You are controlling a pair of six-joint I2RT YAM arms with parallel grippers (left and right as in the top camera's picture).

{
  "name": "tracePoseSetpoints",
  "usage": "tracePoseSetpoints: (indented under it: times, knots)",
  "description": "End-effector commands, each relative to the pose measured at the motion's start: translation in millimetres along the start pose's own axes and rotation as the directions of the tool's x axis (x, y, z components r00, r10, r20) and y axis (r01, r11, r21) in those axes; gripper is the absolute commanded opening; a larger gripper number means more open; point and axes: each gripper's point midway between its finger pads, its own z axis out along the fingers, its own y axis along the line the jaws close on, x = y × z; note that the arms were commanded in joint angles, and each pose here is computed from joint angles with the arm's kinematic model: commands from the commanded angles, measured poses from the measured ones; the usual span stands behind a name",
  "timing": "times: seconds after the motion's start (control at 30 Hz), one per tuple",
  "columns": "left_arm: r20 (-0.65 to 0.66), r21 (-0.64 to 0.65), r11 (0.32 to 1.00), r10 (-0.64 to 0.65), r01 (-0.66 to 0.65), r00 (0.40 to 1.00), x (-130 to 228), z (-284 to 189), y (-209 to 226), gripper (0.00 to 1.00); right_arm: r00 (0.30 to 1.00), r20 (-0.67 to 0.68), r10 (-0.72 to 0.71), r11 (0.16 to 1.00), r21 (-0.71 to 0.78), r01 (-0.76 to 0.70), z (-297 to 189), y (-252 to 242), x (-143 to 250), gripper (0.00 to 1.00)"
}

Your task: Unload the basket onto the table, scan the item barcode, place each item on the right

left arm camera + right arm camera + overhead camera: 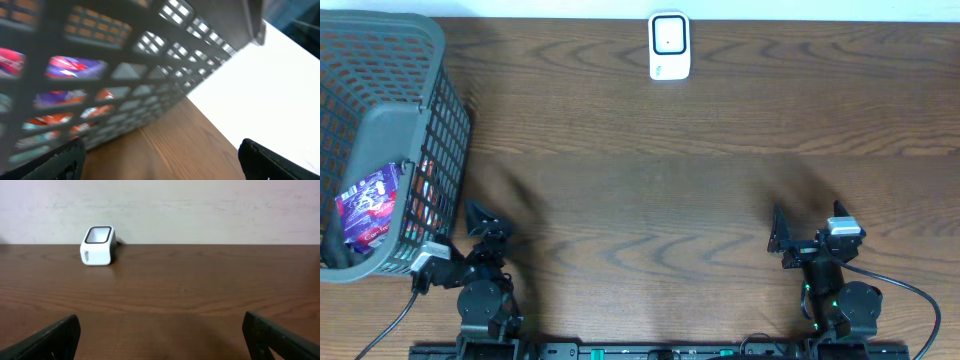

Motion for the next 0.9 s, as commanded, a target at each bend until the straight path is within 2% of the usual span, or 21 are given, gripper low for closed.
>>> tracePoseSetpoints:
  times: [0.0,0.07,0.17,0.3,0.43,0.53,0.67,0.77,0.87]
  knots:
    - [-0.128,0.076,0.997,0.016,-0.006,0.992,28.1,-0.6,-8.4,0.98,1.000,-0.007,0.009,1.000,-0.006,-0.009,0.2,1.8,1.9,0.99]
    - [-0.177,0.134,0.991,0.021,0.003,0.984,36.6,-3.0,-18.3,0.98,1.000,-0.008,0.010,1.000,-0.006,-0.010,0.2,1.9,2.0,0.99]
    - [-0.255,0.295,0.954,0.023,0.055,0.967,45.7,-12.2,-49.8,0.98,1.000,-0.008,0.010,1.000,-0.006,-0.010,0.2,1.8,2.0,0.99]
    - [-0.275,0.495,0.860,0.017,0.126,0.961,31.6,-30.9,-95.2,0.98,1.000,-0.007,0.010,1.000,-0.006,-0.010,0.2,1.8,1.9,0.99]
    - [-0.219,0.577,0.813,0.058,0.081,0.974,3.9,-44.2,-119.6,0.98,1.000,-0.007,0.010,1.000,-0.006,-0.010,0.2,1.8,1.9,0.99]
    - [-0.207,0.576,0.817,0.134,0.010,0.969,-14.0,-51.3,-129.6,0.98,1.000,-0.008,0.010,1.000,-0.006,-0.010,0.2,1.8,2.0,0.99]
    - [-0.264,0.535,0.836,0.302,-0.121,0.916,-20.8,-53.5,-133.7,0.98,1.000,-0.007,0.010,1.000,-0.006,-0.010,0.2,1.9,1.9,0.99]
    - [-0.304,0.604,0.778,0.425,-0.173,0.853,-14.0,-59.9,-149.0,0.98,1.000,-0.007,0.010,1.000,-0.006,-0.010,0.2,1.8,1.9,0.99]
    - [-0.319,0.646,0.748,0.444,-0.151,0.837,-12.1,-61.2,-162.7,0.98,1.000,-0.007,0.010,1.000,-0.006,-0.010,0.2,1.8,1.9,0.99]
